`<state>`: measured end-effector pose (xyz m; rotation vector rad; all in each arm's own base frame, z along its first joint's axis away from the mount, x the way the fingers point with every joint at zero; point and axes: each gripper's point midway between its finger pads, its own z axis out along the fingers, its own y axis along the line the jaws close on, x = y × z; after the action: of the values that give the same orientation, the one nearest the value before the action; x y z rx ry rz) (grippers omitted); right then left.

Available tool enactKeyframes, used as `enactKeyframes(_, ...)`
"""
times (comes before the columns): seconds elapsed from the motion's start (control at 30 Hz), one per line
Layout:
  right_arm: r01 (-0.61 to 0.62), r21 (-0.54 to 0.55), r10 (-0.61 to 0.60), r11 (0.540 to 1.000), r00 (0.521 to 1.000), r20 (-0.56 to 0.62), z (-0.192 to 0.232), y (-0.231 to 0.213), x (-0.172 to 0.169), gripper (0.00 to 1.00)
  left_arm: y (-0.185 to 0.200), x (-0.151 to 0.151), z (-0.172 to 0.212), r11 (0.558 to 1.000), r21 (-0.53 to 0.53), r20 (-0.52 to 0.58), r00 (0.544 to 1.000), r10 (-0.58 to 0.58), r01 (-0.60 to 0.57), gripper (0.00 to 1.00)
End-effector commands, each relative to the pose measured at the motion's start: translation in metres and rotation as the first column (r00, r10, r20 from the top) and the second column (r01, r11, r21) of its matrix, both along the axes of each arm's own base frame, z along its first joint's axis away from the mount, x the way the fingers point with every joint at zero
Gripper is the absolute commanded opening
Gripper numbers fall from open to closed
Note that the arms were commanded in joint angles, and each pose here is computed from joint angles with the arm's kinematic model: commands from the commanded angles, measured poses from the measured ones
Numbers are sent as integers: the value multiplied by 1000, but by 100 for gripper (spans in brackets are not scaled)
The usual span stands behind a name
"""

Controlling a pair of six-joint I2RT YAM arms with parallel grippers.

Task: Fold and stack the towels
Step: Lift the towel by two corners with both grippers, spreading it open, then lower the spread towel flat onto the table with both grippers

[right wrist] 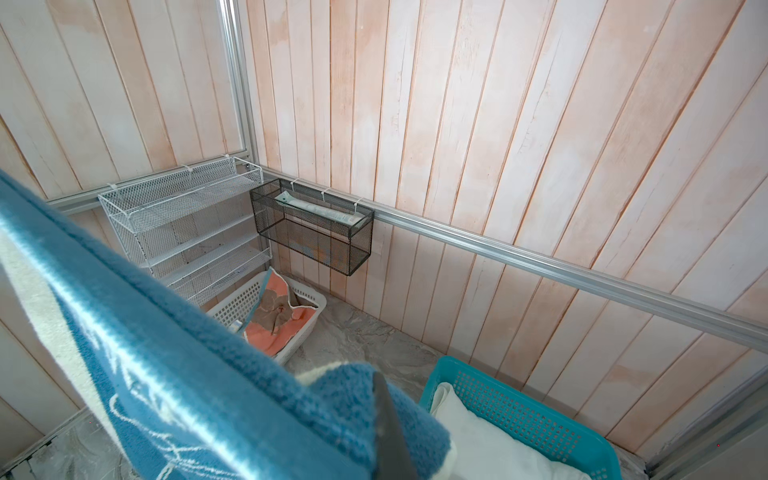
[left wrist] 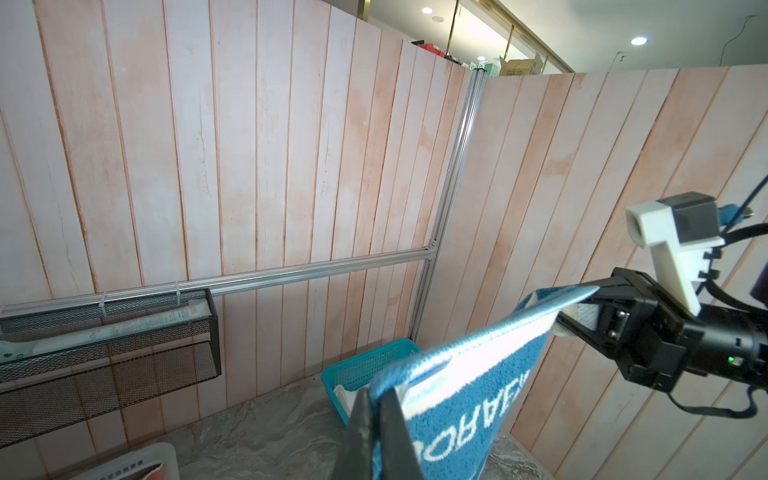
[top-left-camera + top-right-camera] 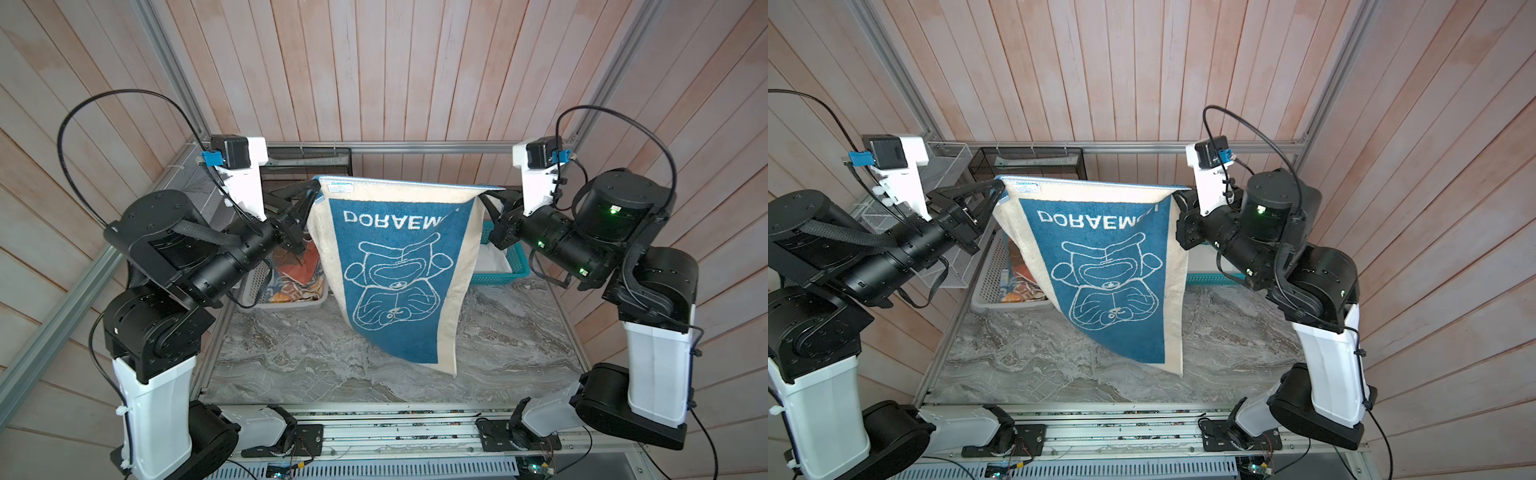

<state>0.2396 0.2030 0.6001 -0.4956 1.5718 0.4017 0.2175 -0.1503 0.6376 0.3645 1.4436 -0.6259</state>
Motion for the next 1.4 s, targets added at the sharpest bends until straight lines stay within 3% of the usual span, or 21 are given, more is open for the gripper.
enactKeyframes(0.0,122,127,-136,984,984,113,46,-56,-19,0,41,-13,35,986,-63,112,980,163,-157,0)
enactKeyframes(0.27,0,225,-55,974,969,242,86,-59,-44,0,46,-36,66,986,-124,218,967,132,-107,0)
enactKeyframes(0.43,8,252,-89,968,945,314,103,-66,-47,0,58,-31,75,974,-115,277,935,220,-196,0)
enactKeyframes(0.67,312,140,-339,940,901,271,80,-48,29,0,60,45,48,889,25,224,869,441,-457,0)
enactKeyframes(0.73,342,112,-360,933,896,260,71,-40,55,0,54,72,36,856,87,217,848,483,-510,0)
enactKeyframes(0.8,304,115,-322,946,920,223,57,-31,85,0,48,101,21,835,139,200,840,504,-533,0)
enactKeyframes(0.9,200,140,-216,970,970,112,20,-13,141,0,48,151,-8,847,161,124,862,492,-507,0)
enactKeyframes(1.1,78,68,-67,995,986,-153,-101,51,233,0,47,256,-107,874,232,-99,884,457,-426,0)
enactKeyframes(1.23,-36,17,40,999,906,-421,-225,95,262,0,39,296,-199,877,310,-241,862,445,-366,0)
enactKeyframes(1.37,-54,-48,15,997,808,-590,-336,108,268,0,26,310,-291,897,338,-369,836,405,-285,0)
